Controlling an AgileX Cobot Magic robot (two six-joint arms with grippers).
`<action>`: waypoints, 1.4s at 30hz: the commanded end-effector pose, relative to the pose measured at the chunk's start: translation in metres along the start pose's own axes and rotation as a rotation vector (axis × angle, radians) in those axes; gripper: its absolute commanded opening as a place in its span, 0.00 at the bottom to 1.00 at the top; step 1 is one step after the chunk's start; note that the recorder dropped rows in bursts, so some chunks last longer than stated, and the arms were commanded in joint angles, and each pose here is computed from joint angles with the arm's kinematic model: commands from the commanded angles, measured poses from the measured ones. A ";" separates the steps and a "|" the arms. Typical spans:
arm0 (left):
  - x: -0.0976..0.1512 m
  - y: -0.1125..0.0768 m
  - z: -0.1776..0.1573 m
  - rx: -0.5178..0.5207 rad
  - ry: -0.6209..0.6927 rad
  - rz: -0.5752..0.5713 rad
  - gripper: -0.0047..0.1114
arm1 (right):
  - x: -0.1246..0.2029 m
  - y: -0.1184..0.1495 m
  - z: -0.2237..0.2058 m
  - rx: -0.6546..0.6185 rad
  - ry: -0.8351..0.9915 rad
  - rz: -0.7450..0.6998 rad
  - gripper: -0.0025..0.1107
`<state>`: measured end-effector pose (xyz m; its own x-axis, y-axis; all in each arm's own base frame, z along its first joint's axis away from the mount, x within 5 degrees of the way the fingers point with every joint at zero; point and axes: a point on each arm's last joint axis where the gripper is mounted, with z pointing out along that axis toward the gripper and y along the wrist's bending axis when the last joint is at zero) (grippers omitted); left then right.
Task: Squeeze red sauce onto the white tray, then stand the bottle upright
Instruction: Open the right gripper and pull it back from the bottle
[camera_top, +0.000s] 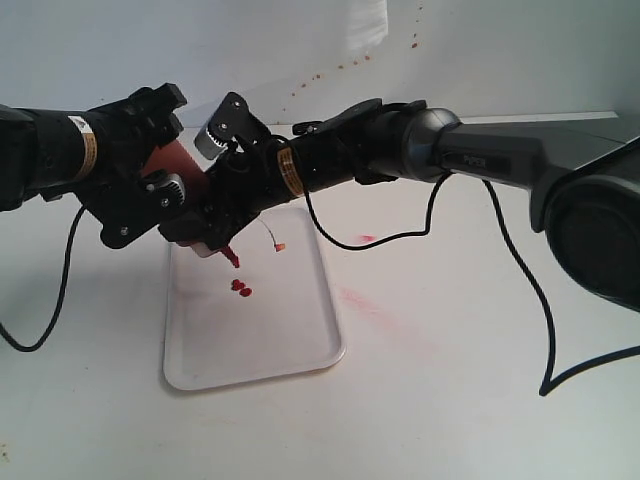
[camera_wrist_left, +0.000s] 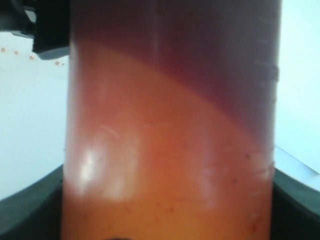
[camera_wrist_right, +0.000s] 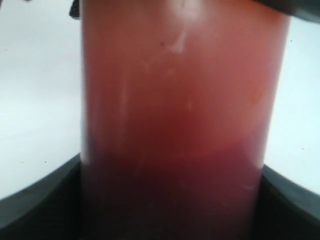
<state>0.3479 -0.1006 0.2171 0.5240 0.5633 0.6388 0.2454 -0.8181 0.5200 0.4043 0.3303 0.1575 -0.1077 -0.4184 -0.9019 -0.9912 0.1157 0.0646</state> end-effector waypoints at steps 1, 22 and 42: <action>-0.001 0.000 0.003 0.006 -0.007 -0.023 0.04 | -0.020 0.009 -0.006 -0.051 -0.053 -0.055 0.28; -0.004 -0.003 0.002 0.021 -0.020 -0.115 0.04 | -0.019 -0.015 -0.053 -0.100 -0.098 0.059 0.95; 0.000 -0.006 0.003 0.022 -0.020 -0.614 0.04 | 0.057 -0.109 -0.237 0.146 -0.191 0.323 0.95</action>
<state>0.3473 -0.0998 0.2060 0.3577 0.8869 0.2923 0.4996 -0.4462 0.7425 0.4871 0.0897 0.1915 -0.3872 -0.1885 -0.9025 -0.8886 0.3374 0.3107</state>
